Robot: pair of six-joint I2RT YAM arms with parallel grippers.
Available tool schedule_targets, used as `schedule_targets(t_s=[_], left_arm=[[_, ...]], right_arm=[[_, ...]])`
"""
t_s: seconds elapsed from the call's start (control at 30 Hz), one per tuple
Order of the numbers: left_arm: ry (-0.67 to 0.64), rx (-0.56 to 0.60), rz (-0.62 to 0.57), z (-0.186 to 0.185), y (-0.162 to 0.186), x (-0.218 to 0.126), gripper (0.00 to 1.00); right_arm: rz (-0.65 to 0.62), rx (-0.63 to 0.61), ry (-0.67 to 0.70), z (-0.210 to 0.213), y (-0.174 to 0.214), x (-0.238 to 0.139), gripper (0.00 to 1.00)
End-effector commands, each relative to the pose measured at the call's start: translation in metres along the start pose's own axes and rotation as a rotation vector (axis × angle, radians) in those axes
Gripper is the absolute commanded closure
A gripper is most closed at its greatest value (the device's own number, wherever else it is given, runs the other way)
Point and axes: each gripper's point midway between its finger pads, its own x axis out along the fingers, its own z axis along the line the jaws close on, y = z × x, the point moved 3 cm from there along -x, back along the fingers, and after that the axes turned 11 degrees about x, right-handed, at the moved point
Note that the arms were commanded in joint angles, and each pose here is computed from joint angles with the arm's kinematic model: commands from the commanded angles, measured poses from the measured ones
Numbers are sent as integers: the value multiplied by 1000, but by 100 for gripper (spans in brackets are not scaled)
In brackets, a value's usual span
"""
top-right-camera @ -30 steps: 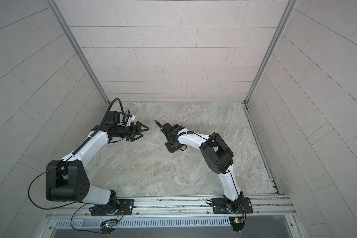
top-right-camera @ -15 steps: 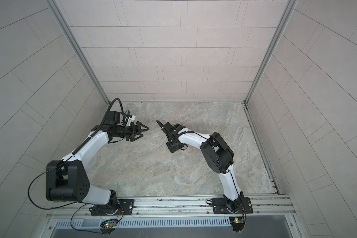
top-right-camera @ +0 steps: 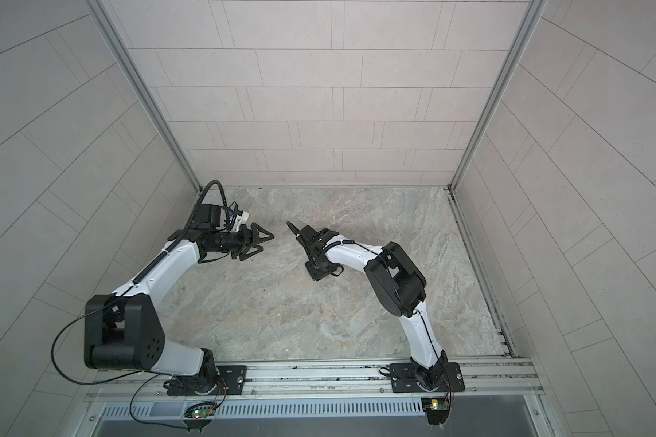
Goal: Build the wood block tower
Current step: 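Carry the red cube with the right gripper over the tower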
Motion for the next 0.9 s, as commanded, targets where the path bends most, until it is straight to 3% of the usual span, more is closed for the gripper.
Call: schedule_targets(t_s=[0.0,0.37,0.87], left_arm=[[7,10,-10,-2,2,-4,19],[8,12,-11,-3,1,-4,19],[17,8,-8,-3,2,-3,19]], right_arm=[[-1,6,20,-2,-2,-2,66],[-96,82,40,-11,-17,-59,74],[-176,233,55,-52,-22,-147,74]])
